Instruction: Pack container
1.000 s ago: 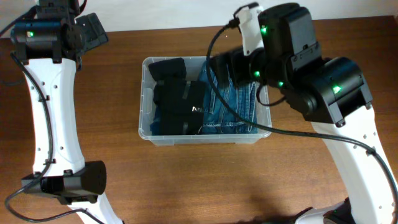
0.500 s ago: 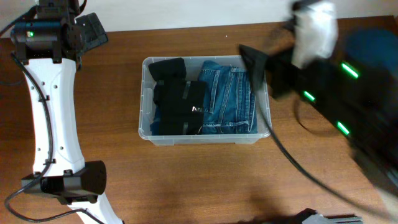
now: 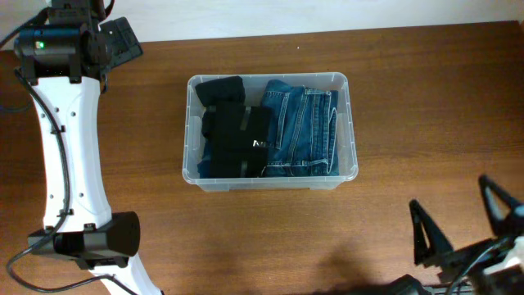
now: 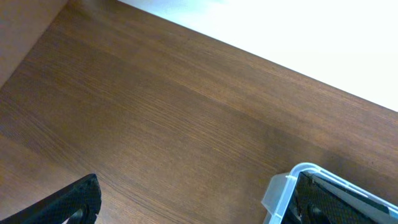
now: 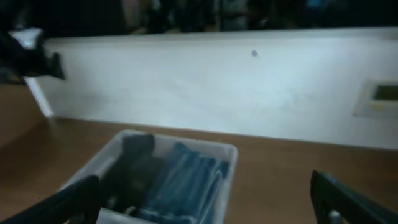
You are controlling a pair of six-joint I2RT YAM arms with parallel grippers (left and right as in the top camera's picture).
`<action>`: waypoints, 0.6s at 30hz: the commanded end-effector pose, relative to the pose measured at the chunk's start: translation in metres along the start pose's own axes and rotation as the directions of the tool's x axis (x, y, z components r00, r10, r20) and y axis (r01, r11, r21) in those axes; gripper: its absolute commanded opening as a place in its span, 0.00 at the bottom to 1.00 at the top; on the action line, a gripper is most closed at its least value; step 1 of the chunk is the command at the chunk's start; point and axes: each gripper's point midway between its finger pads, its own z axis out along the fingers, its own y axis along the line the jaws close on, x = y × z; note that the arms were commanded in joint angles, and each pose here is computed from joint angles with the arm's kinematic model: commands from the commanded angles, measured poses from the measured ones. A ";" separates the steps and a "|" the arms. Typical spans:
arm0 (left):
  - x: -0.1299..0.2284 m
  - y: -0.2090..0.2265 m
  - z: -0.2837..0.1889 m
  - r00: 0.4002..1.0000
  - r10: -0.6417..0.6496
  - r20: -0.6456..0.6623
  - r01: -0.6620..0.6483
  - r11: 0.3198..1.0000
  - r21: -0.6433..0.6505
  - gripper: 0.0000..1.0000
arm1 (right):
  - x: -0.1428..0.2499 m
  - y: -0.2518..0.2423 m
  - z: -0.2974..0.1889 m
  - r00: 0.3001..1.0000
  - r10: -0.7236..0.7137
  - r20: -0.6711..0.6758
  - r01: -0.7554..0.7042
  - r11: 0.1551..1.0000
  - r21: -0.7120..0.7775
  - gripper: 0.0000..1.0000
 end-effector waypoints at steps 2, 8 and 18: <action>0.001 0.002 0.004 1.000 -0.014 -0.008 0.014 1.000 -0.006 0.99 | 0.043 -0.019 0.002 0.999 0.016 0.045 -0.021 0.994 0.106 0.98; 0.001 0.002 0.004 1.000 -0.014 -0.008 0.014 1.000 -0.006 0.99 | 0.072 -0.028 0.028 0.984 0.018 0.179 -0.045 0.988 0.150 0.99; 0.001 0.002 0.004 1.000 -0.014 -0.008 0.014 1.000 -0.006 0.99 | 0.127 -0.043 0.093 0.942 0.086 0.324 -0.141 0.979 0.149 0.98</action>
